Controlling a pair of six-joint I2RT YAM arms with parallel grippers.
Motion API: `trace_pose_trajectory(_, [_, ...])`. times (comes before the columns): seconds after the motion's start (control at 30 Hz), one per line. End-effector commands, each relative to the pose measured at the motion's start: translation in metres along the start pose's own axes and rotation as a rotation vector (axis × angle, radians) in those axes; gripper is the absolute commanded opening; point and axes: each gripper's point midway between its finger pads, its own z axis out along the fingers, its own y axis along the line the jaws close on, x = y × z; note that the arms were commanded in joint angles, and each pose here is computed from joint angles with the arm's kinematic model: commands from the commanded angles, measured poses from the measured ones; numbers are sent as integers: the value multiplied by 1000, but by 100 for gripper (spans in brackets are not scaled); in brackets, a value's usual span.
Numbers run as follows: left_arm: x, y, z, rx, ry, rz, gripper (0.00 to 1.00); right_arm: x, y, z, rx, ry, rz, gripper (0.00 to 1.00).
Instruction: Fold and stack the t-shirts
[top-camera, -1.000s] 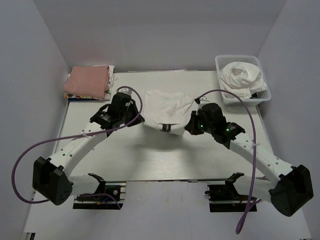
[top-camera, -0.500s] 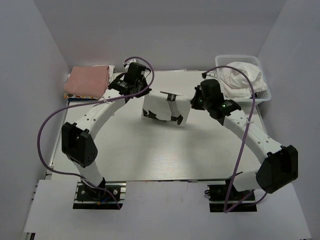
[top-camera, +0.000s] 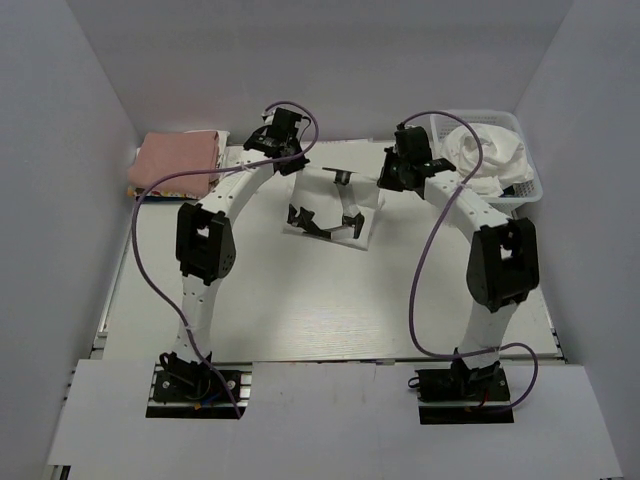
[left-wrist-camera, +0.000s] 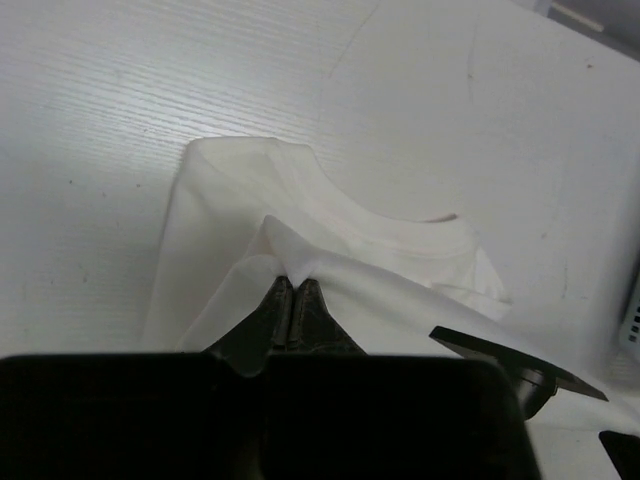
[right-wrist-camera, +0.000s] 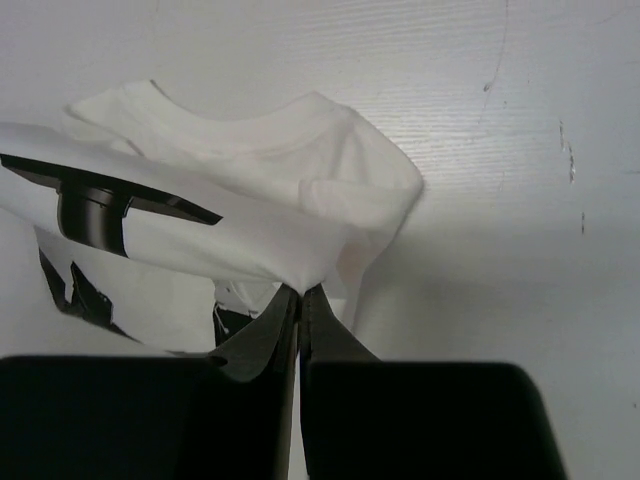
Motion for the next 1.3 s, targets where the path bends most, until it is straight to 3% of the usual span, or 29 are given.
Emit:
trace_pose_trajectory(0.0, [-31, 0, 11, 43, -54, 6, 0, -17, -9, 17, -19, 16, 16, 0])
trace_pose_trajectory(0.1, [-33, 0, 32, 67, -46, -6, 1, -17, -11, 41, -44, 59, 51, 0])
trace_pose_trajectory(0.13, [-29, -4, 36, 91, -30, -5, 8, -15, -13, 49, -42, 86, 56, 0])
trace_pose_trajectory(0.17, [-31, -10, 36, 125, -36, 22, 25, -17, -7, 57, -75, 101, 56, 11])
trace_pose_trajectory(0.2, [-36, -11, 42, 153, -49, 29, 66, -25, -4, 58, -83, 96, 60, 33])
trace_pose_trajectory(0.23, [-34, -17, 41, 189, -38, 44, 99, -19, -5, 66, -84, 118, 43, 89])
trace_pose_trajectory(0.37, [-38, -13, 36, 214, -54, 115, 100, -25, 1, 73, -107, 110, 19, 90])
trace_pose_trajectory(0.6, [8, 2, 43, 278, 36, 282, 100, -1, 0, 65, -132, 133, -5, 90])
trace_pose_trajectory(0.93, [74, 16, 87, 278, 207, 412, 100, 42, -19, 50, -104, 201, 16, 90])
trace_pose_trajectory(1.07, [96, 45, 105, 157, 268, 393, 98, 58, -25, 34, -87, 221, 19, 90])
trace_pose_trajectory(1.17, [109, 47, 106, 175, 312, 389, 91, 59, -23, 22, -103, 198, 12, 90])
trace_pose_trajectory(1.2, [109, 44, 105, 193, 310, 387, 81, 58, -25, 19, -101, 193, 18, 90])
trace_pose_trajectory(1.27, [123, 42, 106, 235, 353, 380, 72, 56, -24, 11, -108, 164, 13, 90])
